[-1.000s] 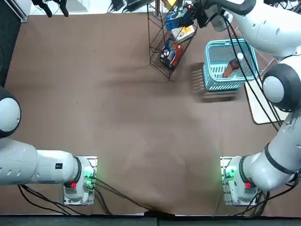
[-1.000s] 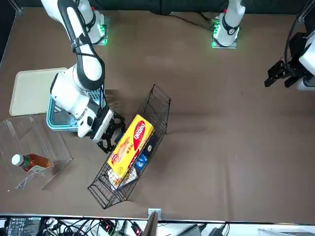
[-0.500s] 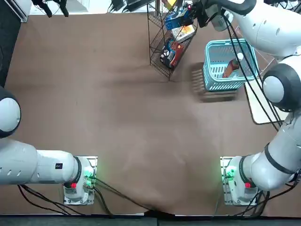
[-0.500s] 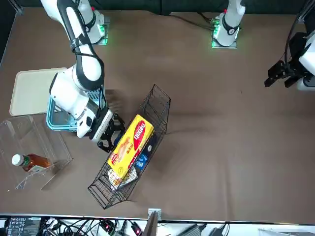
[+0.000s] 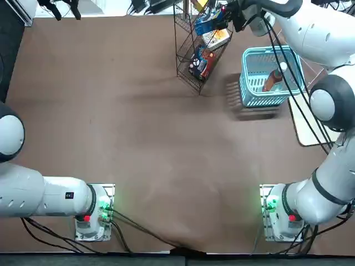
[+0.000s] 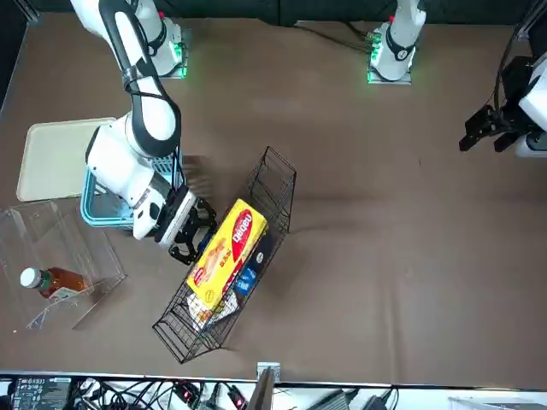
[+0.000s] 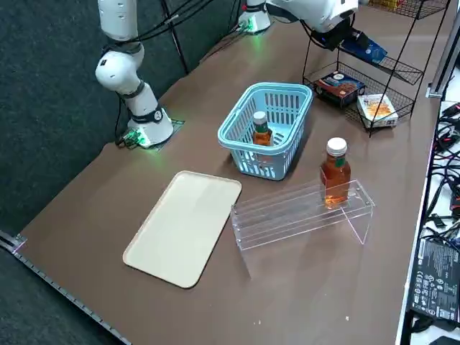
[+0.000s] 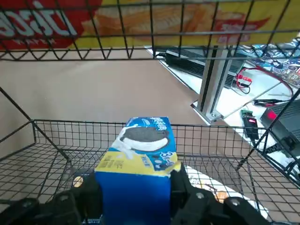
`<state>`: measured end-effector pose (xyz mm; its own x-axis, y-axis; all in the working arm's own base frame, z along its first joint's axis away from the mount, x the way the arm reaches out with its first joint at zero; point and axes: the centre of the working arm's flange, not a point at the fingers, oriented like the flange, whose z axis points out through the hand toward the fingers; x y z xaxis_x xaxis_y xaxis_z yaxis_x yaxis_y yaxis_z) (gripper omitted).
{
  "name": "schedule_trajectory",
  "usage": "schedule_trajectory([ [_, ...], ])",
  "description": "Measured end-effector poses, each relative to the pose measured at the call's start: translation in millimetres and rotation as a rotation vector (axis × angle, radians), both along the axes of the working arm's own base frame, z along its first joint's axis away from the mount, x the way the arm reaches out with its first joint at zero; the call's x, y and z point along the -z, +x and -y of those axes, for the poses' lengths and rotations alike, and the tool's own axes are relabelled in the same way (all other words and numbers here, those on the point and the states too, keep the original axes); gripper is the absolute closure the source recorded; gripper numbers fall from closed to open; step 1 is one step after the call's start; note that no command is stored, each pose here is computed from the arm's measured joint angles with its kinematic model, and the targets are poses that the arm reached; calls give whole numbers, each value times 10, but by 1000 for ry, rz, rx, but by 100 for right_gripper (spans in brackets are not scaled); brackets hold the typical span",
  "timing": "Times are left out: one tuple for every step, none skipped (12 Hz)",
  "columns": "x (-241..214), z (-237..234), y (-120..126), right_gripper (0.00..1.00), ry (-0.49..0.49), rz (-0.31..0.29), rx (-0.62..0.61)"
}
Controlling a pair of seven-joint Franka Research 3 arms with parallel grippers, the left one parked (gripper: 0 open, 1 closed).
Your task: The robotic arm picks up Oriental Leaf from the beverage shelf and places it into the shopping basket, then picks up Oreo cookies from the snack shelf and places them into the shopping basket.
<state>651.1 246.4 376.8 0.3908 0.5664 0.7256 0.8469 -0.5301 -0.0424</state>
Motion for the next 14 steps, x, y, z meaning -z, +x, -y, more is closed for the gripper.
schedule_trajectory([
  [-14,0,3,36,1,2,0],
  [-43,1,7,36,3,7,0],
  [-91,1,11,36,6,13,-1],
  [-151,7,10,36,10,18,-4],
  [-216,18,7,36,15,23,-6],
  [-283,40,4,36,21,26,-10],
  [-341,75,4,36,26,27,-15],
  [-391,115,6,36,31,28,-20],
  [-436,161,9,36,36,29,-24],
  [-471,199,14,36,39,31,-26],
  [-496,223,16,36,41,32,-26],
  [-518,230,14,36,43,33,-27],
  [-536,227,9,36,45,35,-28],
  [-547,224,7,36,46,36,-30],
])
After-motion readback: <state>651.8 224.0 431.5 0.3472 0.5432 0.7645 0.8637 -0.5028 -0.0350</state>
